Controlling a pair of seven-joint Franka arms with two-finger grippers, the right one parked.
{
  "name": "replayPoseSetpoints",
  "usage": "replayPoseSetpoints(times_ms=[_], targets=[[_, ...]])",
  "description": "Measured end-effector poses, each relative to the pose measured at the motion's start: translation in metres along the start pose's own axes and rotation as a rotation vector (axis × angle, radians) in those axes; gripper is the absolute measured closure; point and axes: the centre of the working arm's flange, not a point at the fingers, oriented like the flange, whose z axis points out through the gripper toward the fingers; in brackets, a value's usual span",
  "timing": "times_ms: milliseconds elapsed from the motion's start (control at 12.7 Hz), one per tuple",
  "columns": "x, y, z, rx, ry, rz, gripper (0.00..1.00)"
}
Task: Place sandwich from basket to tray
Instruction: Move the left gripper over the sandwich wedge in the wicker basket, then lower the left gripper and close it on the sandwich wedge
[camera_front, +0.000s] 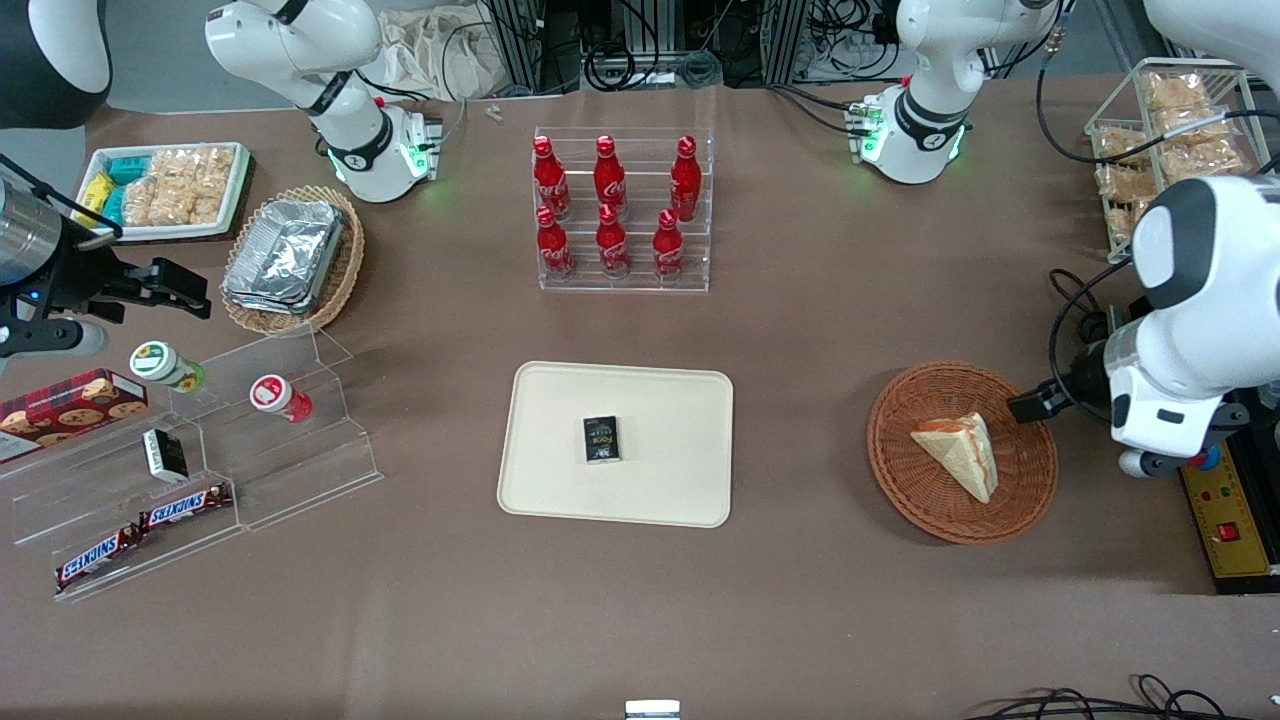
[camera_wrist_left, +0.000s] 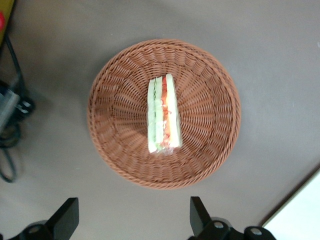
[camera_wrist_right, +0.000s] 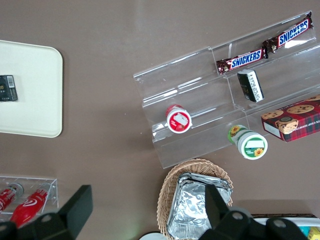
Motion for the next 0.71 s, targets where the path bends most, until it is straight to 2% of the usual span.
replayPoseSetpoints(times_ms=[236,551,708], targets=[[0.008,0.006,0.036,-0.016,0.001,-0.087,0.0],[0.015,0.013,0.091,-0.05,0.019,-0.108,0.0],[0.017,0.015,0.114,-0.056,0.016,-0.119,0.0]])
